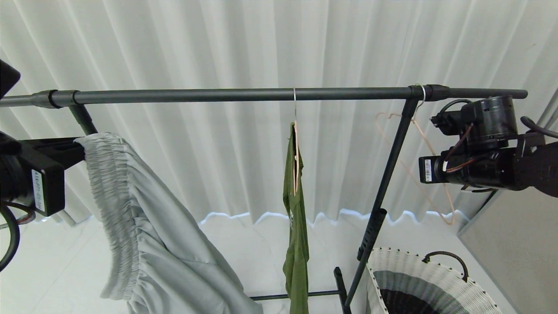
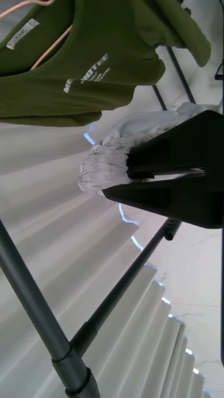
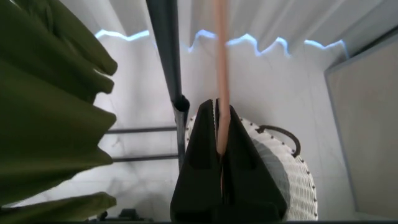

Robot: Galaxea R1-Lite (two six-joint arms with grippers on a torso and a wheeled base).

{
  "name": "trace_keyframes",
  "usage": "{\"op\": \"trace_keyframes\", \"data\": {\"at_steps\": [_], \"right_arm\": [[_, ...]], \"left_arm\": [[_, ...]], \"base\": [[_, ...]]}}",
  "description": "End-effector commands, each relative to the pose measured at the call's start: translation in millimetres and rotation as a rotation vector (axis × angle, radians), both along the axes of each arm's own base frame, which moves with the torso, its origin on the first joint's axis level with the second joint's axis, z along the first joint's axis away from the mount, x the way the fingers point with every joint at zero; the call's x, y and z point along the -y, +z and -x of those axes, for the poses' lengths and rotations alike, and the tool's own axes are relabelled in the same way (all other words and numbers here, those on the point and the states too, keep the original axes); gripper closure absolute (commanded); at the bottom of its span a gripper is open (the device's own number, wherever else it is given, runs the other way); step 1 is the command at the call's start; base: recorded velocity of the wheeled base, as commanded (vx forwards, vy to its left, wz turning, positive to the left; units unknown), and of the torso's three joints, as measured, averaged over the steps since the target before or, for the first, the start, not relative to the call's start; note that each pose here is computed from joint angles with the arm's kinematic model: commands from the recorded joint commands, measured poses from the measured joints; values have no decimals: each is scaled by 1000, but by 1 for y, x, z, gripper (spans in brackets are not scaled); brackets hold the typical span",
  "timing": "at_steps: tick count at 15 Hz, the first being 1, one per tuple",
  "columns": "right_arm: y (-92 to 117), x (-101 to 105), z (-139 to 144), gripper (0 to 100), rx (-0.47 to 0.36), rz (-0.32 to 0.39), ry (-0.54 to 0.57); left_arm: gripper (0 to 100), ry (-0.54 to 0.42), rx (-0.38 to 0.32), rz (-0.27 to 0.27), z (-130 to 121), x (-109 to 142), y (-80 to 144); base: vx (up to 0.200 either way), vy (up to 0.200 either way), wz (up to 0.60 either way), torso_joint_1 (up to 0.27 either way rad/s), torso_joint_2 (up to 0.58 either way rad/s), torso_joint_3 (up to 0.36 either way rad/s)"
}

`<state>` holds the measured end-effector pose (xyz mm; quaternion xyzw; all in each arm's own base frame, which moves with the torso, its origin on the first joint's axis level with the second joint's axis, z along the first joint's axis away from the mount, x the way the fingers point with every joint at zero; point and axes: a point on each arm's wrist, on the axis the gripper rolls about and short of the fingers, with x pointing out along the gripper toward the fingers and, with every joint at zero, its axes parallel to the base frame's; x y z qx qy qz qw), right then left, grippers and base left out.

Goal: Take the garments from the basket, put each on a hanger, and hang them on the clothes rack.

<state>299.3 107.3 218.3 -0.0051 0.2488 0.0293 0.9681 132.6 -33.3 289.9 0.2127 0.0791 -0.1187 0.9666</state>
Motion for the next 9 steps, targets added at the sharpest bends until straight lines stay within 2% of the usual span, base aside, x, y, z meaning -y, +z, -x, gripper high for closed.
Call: {"op": "trace_keyframes", "data": {"at_steps": [1, 7, 9], "right_arm": [[9, 2, 5, 100, 27, -9, 0], [37, 11, 29, 100, 110, -38, -9], [41, 14, 36, 100, 109, -25, -32]], "left_arm": [[100, 0, -2, -1, 0, 0, 0], [100, 0, -3, -1, 0, 0, -1], [100, 0, -3, -1, 0, 0, -1]], "base": [[0, 0, 0, 0, 0, 0], [0, 0, 0, 0, 0, 0], [0, 0, 0, 0, 0, 0]]}}
